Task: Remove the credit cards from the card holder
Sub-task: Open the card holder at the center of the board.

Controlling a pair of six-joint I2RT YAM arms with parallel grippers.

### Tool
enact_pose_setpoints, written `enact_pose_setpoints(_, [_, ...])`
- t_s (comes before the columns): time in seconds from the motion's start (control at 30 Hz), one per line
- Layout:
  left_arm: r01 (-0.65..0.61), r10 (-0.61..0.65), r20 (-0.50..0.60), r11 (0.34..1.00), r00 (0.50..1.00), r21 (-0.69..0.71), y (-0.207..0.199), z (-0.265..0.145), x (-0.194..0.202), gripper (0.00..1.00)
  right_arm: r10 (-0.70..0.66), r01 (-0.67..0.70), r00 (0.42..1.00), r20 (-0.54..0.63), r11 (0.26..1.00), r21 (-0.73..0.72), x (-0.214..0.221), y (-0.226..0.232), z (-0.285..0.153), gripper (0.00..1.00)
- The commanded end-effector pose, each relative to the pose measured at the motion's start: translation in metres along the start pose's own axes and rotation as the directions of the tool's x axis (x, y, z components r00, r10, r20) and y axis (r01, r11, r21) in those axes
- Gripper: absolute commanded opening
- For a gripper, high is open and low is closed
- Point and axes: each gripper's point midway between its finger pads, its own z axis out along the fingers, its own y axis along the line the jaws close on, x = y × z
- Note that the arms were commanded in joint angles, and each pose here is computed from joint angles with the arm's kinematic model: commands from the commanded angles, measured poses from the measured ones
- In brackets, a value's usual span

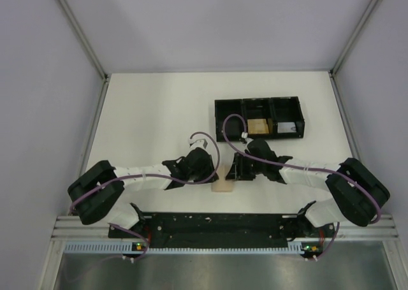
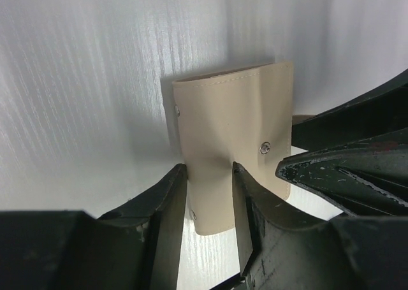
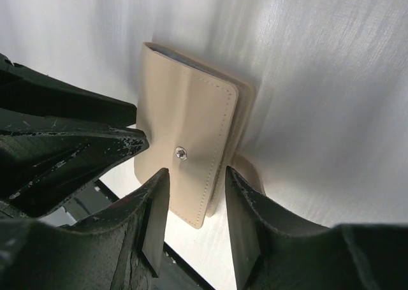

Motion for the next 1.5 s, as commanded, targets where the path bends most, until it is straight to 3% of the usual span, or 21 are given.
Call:
enact_pose_setpoints(0.0, [0.016, -0.017, 0.028, 0.998, 0.999, 0.058, -0.016, 0.001, -0.008, 0.38, -0.015, 0.018, 0.999, 0.035, 0.997, -0.069, -0.013, 0.017, 0.001, 0.4])
enact_pose_setpoints(0.37, [0.053, -0.058, 0.045, 0.994, 0.997, 0.096, -0.022, -0.005, -0.011, 0.41, -0.034, 0.043, 0.998, 0.044, 0.974, -0.224, -0.022, 0.054, -0.011, 0.4])
enact_pose_setpoints(0.7, [0.1, -0.118, 0.23, 0.991, 0.966, 0.091, -0.005, -0.047, -0.039, 0.52, -0.061, 0.073, 0.997, 0.053, 0.959, -0.274, -0.032, 0.08, -0.016, 0.4])
enact_pose_setpoints(0.9, [0.098, -0.119, 0.29, 0.991, 0.949, 0.087, 0.002, -0.073, -0.049, 0.53, -0.088, 0.101, 0.995, 0.056, 0.953, -0.287, -0.037, 0.097, -0.014, 0.4])
enact_pose_setpoints(1.2, [0.056, -0.109, 0.395, 0.988, 0.912, 0.145, 0.0, -0.121, -0.068, 0.54, -0.17, 0.163, 0.985, 0.0, 0.943, -0.291, -0.031, 0.131, 0.017, 0.46])
enact_pose_setpoints(1.47, [0.046, -0.128, 0.407, 0.978, 0.905, 0.204, -0.004, -0.131, -0.067, 0.54, -0.189, 0.16, 0.977, -0.098, 0.957, -0.243, -0.019, 0.128, 0.057, 0.53])
